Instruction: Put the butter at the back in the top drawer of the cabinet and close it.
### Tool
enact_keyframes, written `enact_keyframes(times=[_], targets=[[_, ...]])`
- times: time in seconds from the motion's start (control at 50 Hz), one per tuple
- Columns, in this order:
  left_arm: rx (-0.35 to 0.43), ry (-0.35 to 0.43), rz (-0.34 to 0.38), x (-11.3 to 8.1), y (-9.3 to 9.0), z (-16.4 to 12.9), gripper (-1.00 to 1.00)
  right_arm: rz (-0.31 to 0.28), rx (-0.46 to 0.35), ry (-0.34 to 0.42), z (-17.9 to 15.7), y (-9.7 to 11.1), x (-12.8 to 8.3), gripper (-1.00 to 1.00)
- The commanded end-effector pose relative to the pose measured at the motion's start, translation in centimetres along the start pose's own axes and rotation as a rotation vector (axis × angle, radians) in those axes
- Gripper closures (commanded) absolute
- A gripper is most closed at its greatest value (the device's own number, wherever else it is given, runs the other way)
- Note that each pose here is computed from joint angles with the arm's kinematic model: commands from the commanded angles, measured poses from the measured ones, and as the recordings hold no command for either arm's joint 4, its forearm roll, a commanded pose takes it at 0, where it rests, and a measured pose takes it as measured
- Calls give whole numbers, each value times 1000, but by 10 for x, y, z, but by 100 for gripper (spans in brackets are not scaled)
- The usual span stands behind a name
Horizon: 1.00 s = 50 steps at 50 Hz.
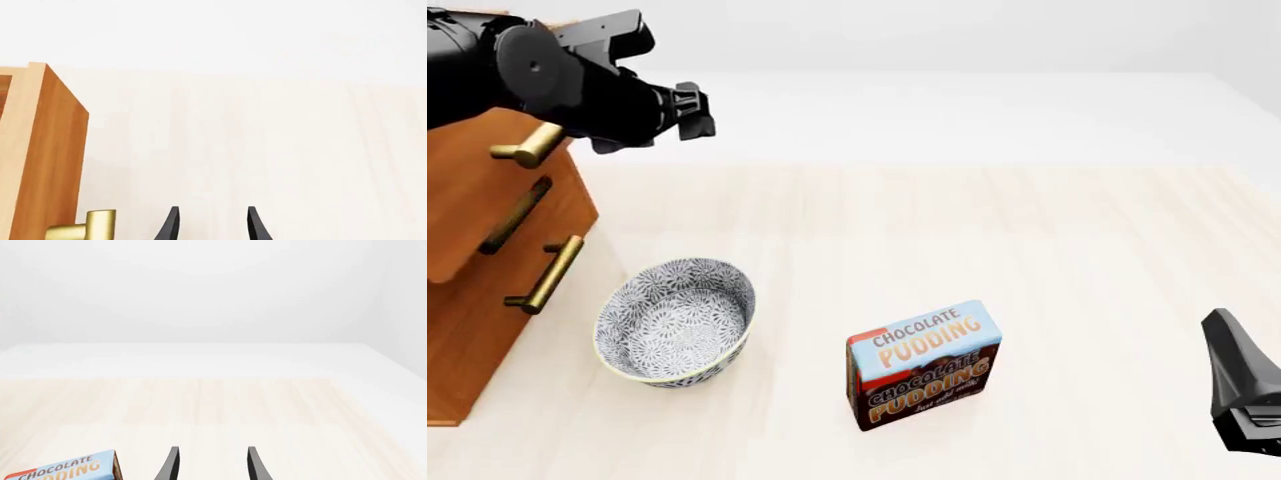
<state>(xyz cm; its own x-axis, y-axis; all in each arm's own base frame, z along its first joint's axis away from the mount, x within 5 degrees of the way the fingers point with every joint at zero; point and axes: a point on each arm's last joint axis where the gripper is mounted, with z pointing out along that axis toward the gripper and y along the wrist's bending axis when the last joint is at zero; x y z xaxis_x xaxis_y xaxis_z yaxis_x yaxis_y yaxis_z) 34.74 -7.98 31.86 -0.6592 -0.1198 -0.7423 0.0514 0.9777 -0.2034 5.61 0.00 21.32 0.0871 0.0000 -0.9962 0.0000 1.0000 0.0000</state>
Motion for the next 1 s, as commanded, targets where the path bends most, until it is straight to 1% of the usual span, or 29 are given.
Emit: enact_keyframes(times=[0.02,0.28,0.34,0.38,0.4,0.48,0.8,1.0], targets=[[-26,-20,-12,-3,13,-4,-100,0,0,0,0,0,0,-100],[-58,-35,-33,-4,29,-8,-100,0,0,0,0,0,0,-100],[-61,-38,-39,-4,31,-9,-100,0,0,0,0,0,0,-100],[-52,-43,-49,-3,27,-10,-100,0,0,0,0,0,0,-100],[-75,-56,-68,-2,39,-13,-100,0,0,0,0,0,0,-100],[-87,-55,-73,-1,44,-13,-100,0,0,0,0,0,0,-100],[-108,-57,-89,2,54,-13,-100,0,0,0,0,0,0,-100],[-129,-64,-100,2,64,-14,-100,0,0,0,0,0,0,-100]])
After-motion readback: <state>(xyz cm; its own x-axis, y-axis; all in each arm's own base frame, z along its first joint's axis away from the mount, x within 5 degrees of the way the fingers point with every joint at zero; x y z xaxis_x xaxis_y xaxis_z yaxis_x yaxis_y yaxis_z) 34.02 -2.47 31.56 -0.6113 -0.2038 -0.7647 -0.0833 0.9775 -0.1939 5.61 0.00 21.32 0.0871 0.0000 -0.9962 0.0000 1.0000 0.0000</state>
